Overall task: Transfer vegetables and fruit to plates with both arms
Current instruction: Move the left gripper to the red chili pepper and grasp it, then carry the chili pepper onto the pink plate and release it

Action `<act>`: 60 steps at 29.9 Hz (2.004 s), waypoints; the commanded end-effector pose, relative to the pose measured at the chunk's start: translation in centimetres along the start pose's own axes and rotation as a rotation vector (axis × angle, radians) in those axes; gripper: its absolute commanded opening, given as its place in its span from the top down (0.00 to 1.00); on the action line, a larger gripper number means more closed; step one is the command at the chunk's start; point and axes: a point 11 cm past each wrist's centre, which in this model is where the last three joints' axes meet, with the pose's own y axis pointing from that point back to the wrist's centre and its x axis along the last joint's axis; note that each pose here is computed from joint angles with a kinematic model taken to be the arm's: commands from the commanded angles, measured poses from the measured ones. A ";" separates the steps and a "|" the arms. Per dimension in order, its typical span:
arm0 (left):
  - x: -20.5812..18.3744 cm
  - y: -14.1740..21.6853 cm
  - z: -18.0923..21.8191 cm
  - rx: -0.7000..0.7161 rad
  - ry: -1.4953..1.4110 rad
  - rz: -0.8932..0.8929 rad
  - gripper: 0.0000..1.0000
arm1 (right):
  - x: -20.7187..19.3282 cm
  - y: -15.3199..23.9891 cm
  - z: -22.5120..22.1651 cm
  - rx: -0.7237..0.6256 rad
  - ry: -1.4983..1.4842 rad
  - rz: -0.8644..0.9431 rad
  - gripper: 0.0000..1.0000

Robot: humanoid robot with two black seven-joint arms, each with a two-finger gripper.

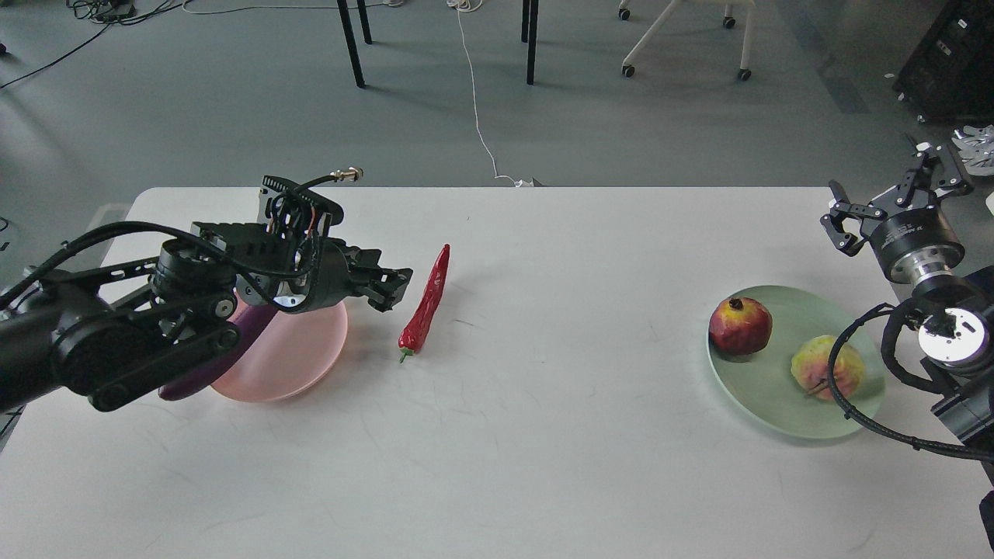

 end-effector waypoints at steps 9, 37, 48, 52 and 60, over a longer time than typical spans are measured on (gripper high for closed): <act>-2.1 -3.8 4.5 -0.024 -0.118 -0.062 0.55 | 0.0 0.0 0.0 0.002 -0.002 0.001 0.02; -5.0 -3.3 2.8 0.011 -0.127 -0.127 0.55 | 0.0 0.0 0.0 0.004 -0.003 0.002 0.02; -4.4 -2.8 1.6 0.037 -0.109 -0.105 0.55 | 0.0 0.0 0.1 -0.001 0.000 0.000 0.02; -3.7 -2.6 1.5 0.037 -0.096 -0.086 0.55 | -0.1 -0.1 0.0 0.001 0.000 -0.002 0.02; -4.6 -2.6 1.1 0.047 -0.094 -0.105 0.55 | -0.3 -0.1 0.4 -0.005 -0.004 -0.005 0.02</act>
